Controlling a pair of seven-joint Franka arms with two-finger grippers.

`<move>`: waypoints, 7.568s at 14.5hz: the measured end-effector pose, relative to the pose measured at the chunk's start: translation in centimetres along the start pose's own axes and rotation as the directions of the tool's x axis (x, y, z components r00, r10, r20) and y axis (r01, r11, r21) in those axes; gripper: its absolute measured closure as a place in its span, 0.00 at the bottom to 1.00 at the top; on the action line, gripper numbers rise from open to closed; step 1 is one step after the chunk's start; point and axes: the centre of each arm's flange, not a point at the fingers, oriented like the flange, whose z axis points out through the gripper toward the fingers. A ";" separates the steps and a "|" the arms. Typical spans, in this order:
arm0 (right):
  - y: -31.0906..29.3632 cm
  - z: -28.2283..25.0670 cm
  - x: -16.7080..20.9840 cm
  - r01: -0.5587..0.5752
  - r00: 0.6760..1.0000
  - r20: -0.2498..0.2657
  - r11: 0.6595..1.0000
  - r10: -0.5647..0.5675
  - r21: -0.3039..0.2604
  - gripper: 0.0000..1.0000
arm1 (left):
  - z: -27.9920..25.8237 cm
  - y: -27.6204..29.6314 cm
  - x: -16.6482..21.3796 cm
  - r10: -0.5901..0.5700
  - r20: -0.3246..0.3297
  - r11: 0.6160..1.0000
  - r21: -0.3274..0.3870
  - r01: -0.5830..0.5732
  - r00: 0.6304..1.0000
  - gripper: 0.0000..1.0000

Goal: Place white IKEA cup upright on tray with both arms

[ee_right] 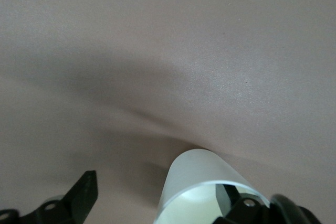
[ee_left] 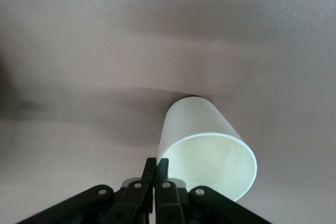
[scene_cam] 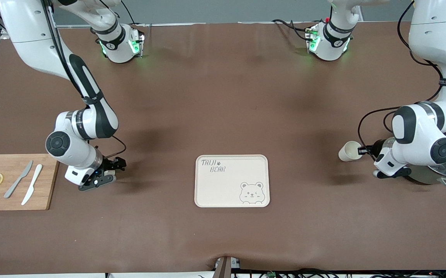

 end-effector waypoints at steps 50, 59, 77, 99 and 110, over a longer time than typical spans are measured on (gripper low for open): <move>-36.2 -6.8 10.9 -0.693 0.710 0.043 0.687 0.703 0.220 0.96 | 1.3 38.1 -0.8 -0.559 -0.007 0.796 -0.286 0.534 0.829 0.97; -37.0 -3.5 11.3 -0.663 0.734 -0.035 0.726 0.678 0.181 0.96 | 2.3 38.4 -1.8 -0.561 0.039 0.805 -0.209 0.556 0.827 0.97; -38.0 -2.0 11.4 -0.672 0.720 -0.075 0.720 0.690 0.176 0.27 | -5.5 35.0 -0.2 -0.523 -0.039 0.817 -0.306 0.488 0.852 0.00; -6.7 -32.0 6.8 -0.200 0.980 0.008 0.975 0.201 0.097 0.00 | -20.3 9.7 0.6 -0.033 -0.231 0.999 0.003 0.035 0.972 0.00; -3.4 -30.5 7.7 0.065 0.995 -0.067 0.997 -0.068 -0.044 0.00 | -33.9 2.5 -9.1 -0.012 -0.342 1.000 0.016 0.019 0.940 0.00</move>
